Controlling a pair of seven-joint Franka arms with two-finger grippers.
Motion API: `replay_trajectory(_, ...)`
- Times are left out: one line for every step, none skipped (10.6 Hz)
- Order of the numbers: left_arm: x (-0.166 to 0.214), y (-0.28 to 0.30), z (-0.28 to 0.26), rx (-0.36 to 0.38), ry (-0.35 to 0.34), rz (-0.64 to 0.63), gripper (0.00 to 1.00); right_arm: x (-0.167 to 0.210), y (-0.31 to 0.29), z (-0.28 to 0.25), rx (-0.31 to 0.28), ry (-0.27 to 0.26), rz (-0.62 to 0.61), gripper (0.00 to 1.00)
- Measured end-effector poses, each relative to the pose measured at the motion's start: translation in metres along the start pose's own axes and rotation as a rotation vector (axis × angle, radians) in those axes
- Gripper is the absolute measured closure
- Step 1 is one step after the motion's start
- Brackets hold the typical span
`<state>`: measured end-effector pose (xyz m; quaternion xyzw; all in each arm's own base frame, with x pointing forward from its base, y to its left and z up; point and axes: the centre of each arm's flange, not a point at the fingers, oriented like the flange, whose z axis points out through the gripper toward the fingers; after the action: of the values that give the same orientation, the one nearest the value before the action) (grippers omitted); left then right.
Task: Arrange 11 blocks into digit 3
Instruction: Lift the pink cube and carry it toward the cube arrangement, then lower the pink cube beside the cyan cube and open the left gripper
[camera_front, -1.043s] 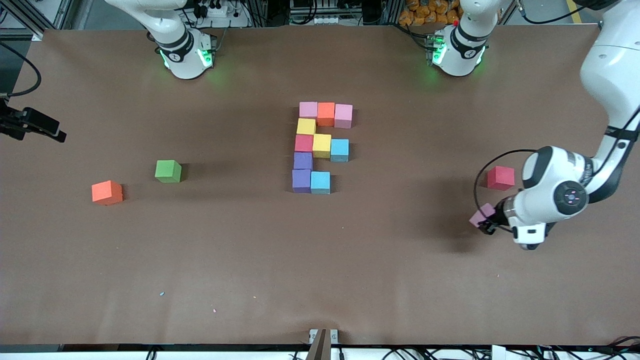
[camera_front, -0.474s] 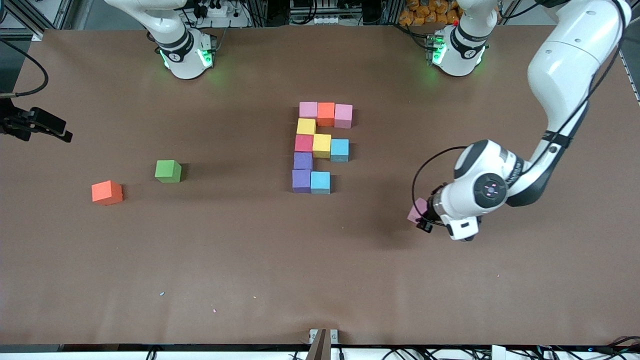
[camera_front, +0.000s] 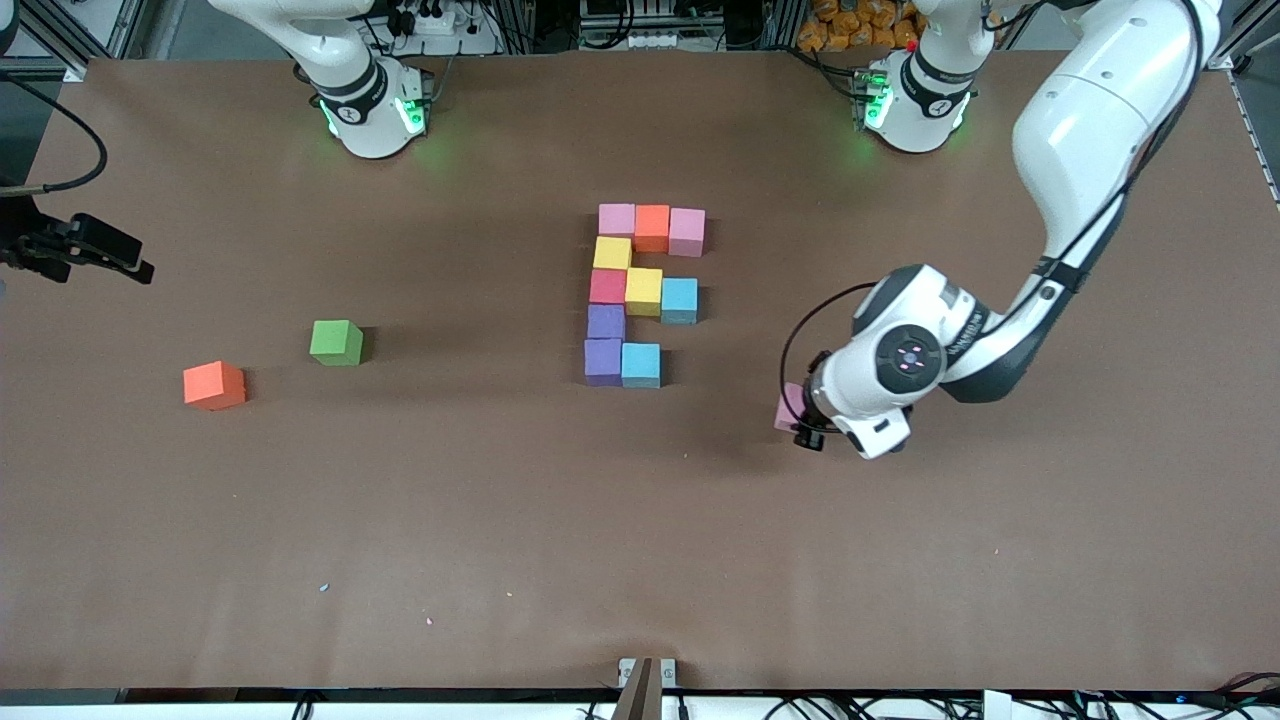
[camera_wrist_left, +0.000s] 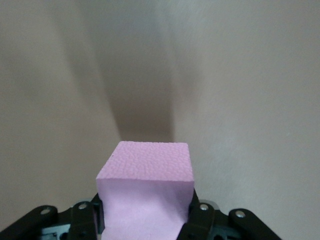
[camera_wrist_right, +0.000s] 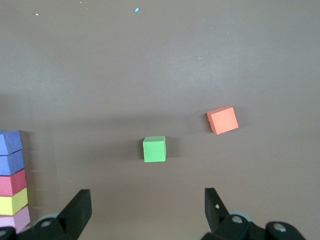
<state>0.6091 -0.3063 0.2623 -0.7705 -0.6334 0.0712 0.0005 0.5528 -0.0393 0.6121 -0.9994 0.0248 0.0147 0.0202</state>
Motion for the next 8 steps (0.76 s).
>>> replay_trajectory(-0.022, -0.005, 0.004, -0.005, -0.005, -0.044, 0.42, 0.000, 0.000, 0.000, 0.000, -0.001, 0.000, 0.00)
replay_trajectory(-0.043, -0.007, 0.007, -0.014, -0.013, -0.088, 0.42, 0.000, 0.001, 0.000, 0.000, -0.002, 0.001, 0.00)
replay_trajectory(-0.060, -0.009, 0.013, -0.018, -0.017, -0.118, 0.42, 0.000, 0.002, 0.000, -0.001, -0.003, 0.003, 0.00)
replay_trajectory(-0.076, -0.010, 0.022, -0.019, -0.009, -0.140, 0.42, -0.001, 0.003, 0.000, -0.001, -0.009, 0.006, 0.00)
replay_trajectory(-0.092, -0.011, 0.033, -0.024, 0.007, -0.165, 0.42, -0.002, 0.004, 0.000, -0.001, -0.013, 0.006, 0.00)
replay_trajectory(-0.105, -0.013, 0.044, -0.034, 0.023, -0.190, 0.42, -0.002, 0.003, -0.001, -0.001, -0.012, 0.004, 0.00)
replay_trajectory(-0.117, -0.015, 0.051, -0.041, 0.024, -0.206, 0.42, -0.002, 0.002, -0.001, -0.002, -0.010, 0.002, 0.00)
replay_trajectory(-0.127, -0.017, 0.056, -0.045, 0.016, -0.218, 0.42, -0.002, -0.001, -0.002, -0.002, -0.010, -0.003, 0.00)
